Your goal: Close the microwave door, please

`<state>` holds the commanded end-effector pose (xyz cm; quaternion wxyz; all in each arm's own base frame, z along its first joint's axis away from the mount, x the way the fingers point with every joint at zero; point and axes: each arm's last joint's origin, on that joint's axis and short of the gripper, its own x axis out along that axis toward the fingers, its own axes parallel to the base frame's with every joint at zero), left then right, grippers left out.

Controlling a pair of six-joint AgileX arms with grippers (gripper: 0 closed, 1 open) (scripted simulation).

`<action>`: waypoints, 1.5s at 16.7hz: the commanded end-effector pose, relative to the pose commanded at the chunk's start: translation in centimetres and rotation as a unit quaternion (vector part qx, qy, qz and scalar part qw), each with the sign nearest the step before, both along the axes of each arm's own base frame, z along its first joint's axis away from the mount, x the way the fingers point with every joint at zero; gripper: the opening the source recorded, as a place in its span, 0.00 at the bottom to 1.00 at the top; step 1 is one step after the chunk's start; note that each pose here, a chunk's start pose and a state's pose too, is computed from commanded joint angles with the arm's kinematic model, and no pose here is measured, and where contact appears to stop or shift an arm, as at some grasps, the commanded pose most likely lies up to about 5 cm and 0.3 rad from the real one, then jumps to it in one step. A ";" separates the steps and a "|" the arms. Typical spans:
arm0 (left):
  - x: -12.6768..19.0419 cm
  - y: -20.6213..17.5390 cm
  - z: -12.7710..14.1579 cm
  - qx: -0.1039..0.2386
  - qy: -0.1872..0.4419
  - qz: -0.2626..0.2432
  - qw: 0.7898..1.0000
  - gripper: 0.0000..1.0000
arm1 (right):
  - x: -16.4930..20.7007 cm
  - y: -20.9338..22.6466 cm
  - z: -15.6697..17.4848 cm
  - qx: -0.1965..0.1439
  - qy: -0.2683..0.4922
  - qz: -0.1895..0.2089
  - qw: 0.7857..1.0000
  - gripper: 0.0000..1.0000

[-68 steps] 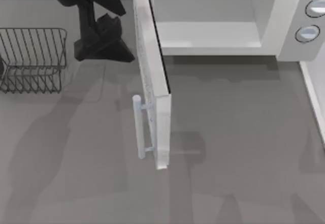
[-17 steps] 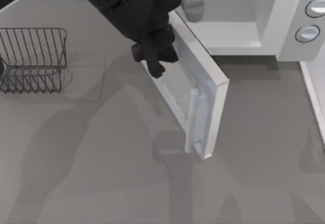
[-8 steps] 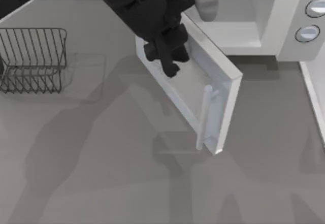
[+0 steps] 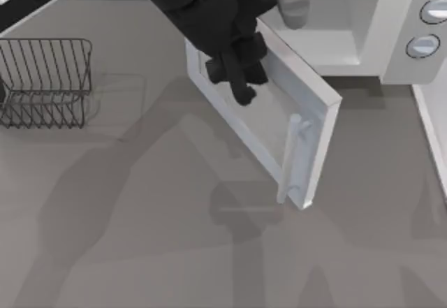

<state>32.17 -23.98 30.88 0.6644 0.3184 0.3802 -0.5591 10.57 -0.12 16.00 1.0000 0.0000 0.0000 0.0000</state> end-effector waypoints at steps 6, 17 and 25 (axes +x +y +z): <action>0.0 -1.2 0.0 0.000 0.000 0.000 1.000 0.00 | 0.0 0.0 0.0 0.000 0.000 0.000 1.000 1.00; -0.5 -2.8 -2.6 0.033 0.054 -0.003 0.998 0.00 | 0.0 0.0 0.0 0.000 0.000 0.000 1.000 1.00; 0.0 -2.9 -0.1 0.001 0.002 0.003 1.000 0.00 | 0.0 0.0 0.0 0.000 0.000 0.000 1.000 1.00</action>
